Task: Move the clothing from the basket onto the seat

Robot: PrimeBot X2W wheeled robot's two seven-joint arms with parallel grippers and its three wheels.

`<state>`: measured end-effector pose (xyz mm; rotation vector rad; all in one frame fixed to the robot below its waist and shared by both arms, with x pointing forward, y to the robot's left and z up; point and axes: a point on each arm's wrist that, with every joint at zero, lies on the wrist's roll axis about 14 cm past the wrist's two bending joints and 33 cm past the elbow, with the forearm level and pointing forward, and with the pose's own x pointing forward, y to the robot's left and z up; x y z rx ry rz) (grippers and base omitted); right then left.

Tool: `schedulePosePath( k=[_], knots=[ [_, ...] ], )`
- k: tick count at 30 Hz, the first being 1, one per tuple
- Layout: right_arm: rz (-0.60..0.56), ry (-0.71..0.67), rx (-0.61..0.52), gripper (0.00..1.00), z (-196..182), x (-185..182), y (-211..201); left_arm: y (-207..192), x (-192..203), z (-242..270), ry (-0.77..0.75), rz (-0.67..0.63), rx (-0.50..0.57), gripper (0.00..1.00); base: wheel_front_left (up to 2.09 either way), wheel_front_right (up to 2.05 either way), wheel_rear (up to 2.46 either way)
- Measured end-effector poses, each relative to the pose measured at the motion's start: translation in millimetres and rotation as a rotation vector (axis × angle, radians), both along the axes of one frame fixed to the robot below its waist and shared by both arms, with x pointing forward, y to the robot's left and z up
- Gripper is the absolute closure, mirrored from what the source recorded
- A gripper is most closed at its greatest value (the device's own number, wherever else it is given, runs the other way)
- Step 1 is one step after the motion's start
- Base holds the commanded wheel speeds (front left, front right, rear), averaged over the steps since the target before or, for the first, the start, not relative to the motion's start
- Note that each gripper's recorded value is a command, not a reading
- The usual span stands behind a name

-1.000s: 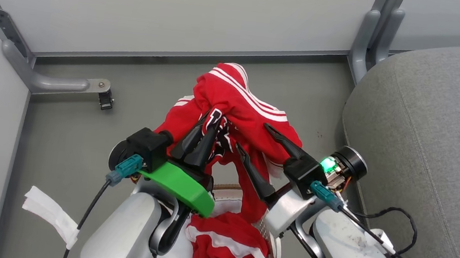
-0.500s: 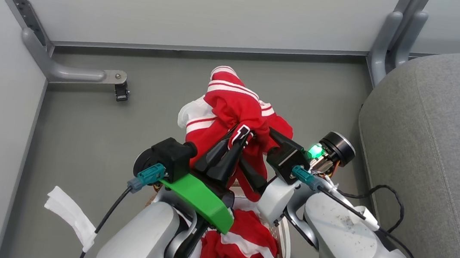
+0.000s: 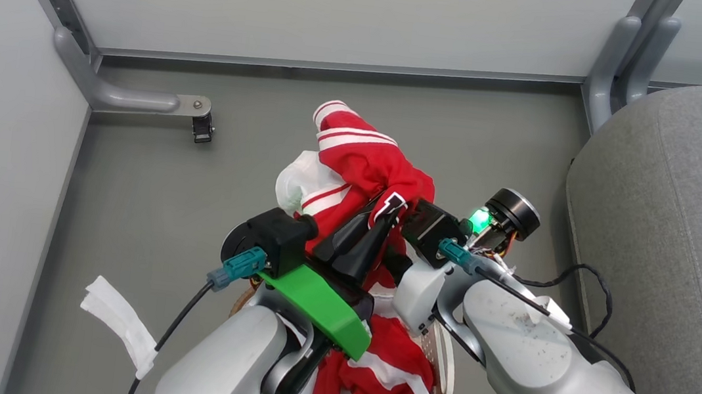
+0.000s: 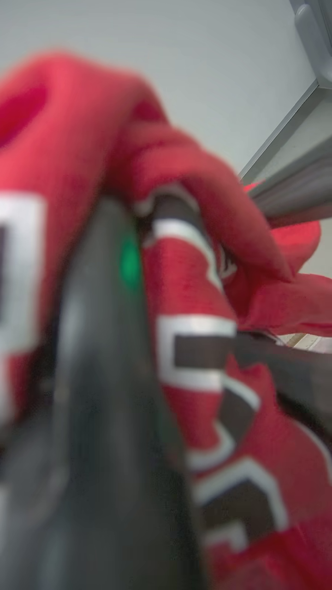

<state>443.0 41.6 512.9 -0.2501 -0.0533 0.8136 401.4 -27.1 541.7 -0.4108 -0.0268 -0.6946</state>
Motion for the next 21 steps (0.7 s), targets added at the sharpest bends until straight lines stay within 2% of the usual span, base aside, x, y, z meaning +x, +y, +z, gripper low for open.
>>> schedulePosePath(
  k=[16,17,18,19,20,21],
  knots=[
    [-0.026,0.040,0.075,1.00,3.0,7.7,-2.6,8.2,11.5,0.3,-0.009,0.031,-0.001,1.00,0.00,0.00,0.00],
    [-0.034,0.040,0.080,1.00,3.6,9.0,-4.7,8.0,12.0,0.9,-0.014,0.031,0.001,0.96,0.00,0.00,0.00],
    [-0.041,0.040,0.083,1.00,4.3,10.3,-6.8,8.0,12.5,1.2,-0.018,0.031,0.004,0.69,0.00,0.00,0.00],
    [-0.048,0.041,0.086,1.00,4.4,11.2,-8.5,7.3,12.5,0.7,-0.020,0.029,0.010,0.30,0.00,0.00,0.00],
    [-0.052,0.042,0.087,1.00,4.1,11.8,-9.9,6.7,12.5,0.3,-0.022,0.027,0.013,0.00,0.00,0.00,0.00],
    [-0.058,0.044,0.088,1.00,3.6,12.2,-11.6,6.6,13.1,0.2,-0.025,0.028,0.016,0.00,0.00,0.00,0.00]
  ],
)
